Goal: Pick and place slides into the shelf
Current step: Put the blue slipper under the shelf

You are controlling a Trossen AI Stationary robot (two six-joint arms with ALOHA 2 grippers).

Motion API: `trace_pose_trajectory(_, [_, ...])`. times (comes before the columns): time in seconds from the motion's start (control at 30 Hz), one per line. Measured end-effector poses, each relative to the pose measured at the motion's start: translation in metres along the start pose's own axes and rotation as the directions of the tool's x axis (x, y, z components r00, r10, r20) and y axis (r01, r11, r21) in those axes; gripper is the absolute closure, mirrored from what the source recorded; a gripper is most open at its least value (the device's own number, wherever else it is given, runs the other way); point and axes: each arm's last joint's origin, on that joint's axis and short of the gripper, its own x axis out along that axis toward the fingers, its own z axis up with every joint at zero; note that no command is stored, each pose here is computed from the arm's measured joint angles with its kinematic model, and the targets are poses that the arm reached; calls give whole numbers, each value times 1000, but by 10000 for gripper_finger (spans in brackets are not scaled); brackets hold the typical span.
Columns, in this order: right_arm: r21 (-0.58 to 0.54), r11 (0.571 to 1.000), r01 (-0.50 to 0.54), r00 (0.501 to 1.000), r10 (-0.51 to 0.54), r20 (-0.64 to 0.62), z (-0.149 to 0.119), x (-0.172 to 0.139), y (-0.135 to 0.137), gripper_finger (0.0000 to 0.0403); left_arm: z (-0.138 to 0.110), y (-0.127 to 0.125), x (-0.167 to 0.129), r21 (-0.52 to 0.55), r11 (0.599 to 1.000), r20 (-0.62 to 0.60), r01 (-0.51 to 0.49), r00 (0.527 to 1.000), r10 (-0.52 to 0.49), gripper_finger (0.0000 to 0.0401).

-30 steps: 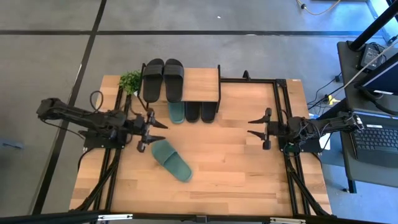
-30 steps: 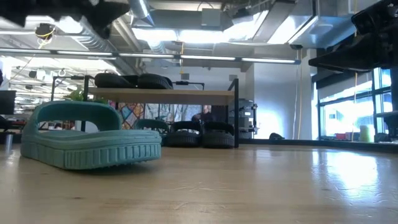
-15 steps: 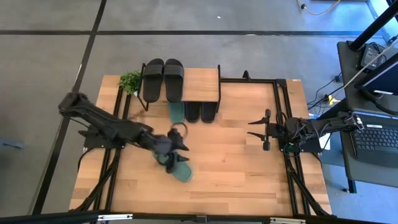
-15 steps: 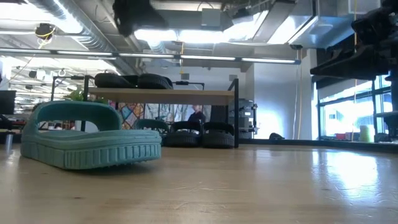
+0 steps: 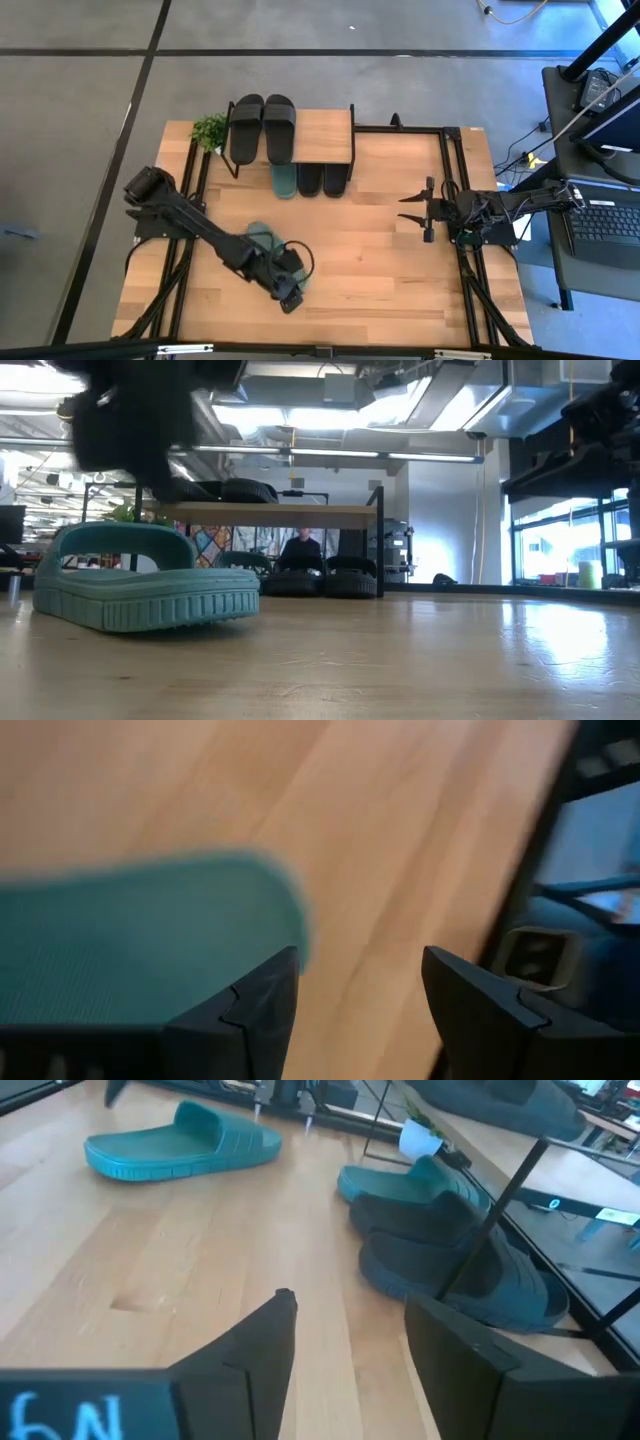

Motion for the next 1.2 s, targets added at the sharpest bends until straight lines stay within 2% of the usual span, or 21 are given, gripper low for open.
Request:
trace_pose_trajectory(0.23, [-16,1000,2,1000,-2,11,1,0,0,214,-20,16,7,-114,972,-99,-206,976,195,197])
trace_pose_trajectory(0.43, [11,1000,2,1000,-2,11,1,0,0,214,-25,25,2,-89,949,-191,-303,940,283,197])
trace_pose_trajectory(0.57, [11,1000,1,1000,-2,11,1,0,0,214,-29,37,-4,-62,900,-235,-432,883,407,197])
trace_pose_trajectory(0.7, [11,1000,2,1000,-2,14,1,0,0,214,-32,49,-10,-54,831,-243,-553,815,527,197])
trace_pose_trajectory(0.97, [9,1000,6,1000,-7,16,2,0,0,215,-20,67,-18,-51,715,-199,-697,709,677,197])
trace_pose_trajectory(1.2, [7,1000,6,1000,-6,15,2,0,0,215,-5,82,-23,-36,628,-206,-777,621,756,197])
